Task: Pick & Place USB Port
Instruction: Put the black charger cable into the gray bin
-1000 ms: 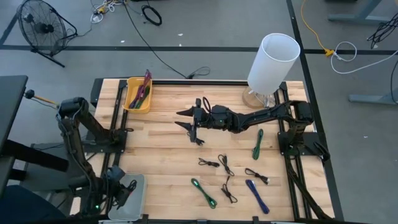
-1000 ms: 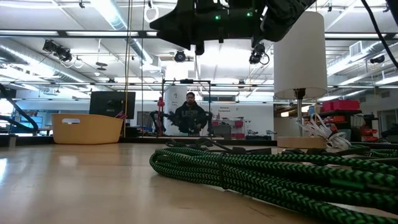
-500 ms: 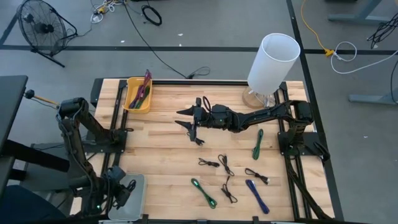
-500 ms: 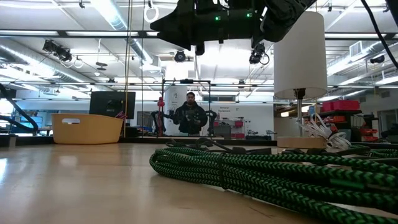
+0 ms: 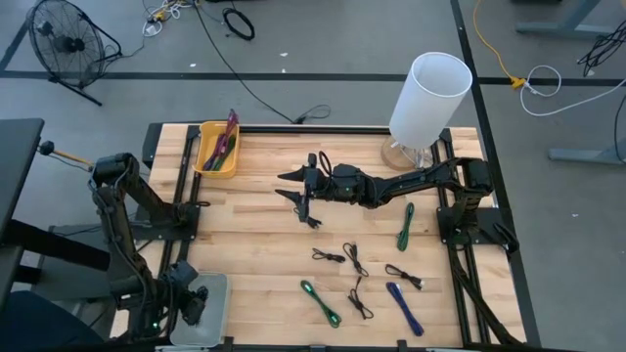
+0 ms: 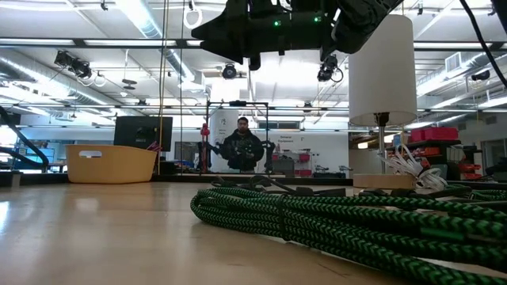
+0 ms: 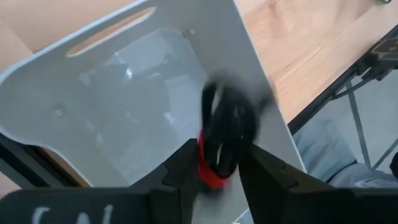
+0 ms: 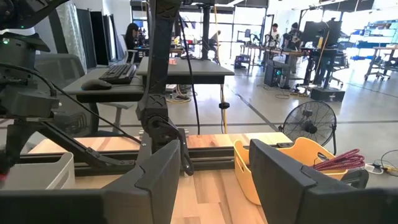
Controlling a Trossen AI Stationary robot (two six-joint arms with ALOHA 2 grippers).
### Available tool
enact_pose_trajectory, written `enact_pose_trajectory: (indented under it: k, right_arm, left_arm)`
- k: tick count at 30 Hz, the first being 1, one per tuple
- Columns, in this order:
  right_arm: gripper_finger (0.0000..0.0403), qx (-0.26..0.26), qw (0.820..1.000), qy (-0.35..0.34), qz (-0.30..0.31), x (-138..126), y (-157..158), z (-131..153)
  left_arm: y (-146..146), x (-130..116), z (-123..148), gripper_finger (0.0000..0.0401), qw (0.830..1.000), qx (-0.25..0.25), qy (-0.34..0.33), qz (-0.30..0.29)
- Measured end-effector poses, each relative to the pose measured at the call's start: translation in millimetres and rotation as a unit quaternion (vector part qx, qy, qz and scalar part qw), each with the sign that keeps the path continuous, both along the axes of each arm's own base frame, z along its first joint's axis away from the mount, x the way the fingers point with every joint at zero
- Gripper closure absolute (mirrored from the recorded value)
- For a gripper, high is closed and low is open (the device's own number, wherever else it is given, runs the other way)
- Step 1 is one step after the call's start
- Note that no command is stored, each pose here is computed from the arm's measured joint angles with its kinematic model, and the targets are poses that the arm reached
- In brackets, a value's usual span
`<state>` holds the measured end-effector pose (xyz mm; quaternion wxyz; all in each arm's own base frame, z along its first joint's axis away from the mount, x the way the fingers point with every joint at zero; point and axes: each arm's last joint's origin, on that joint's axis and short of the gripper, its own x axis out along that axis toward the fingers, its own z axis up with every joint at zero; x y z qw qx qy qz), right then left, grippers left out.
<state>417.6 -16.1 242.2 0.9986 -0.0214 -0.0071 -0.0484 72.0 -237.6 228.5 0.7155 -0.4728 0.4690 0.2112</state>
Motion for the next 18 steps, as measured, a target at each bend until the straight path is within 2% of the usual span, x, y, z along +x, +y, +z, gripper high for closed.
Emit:
enact_pose_trajectory:
  k: [11,14,18]
  right_arm:
    - [0.0211,0.0,1.0,0.0,0.0,0.0,0.0,0.0]
    - [0.0211,0.0,1.0,0.0,0.0,0.0,0.0,0.0]
    - [0.0211,0.0,1.0,0.0,0.0,0.0,0.0,0.0]
  left_arm:
    - [1.8,-0.3,-0.4,0.0237,1.0,0.012,0.002,-0.006]
    - [5.8,-1.5,-1.5,0.0234,0.999,0.033,0.011,-0.006]
    - [4.3,-2.4,-1.5,0.0241,0.999,0.016,0.033,-0.004]
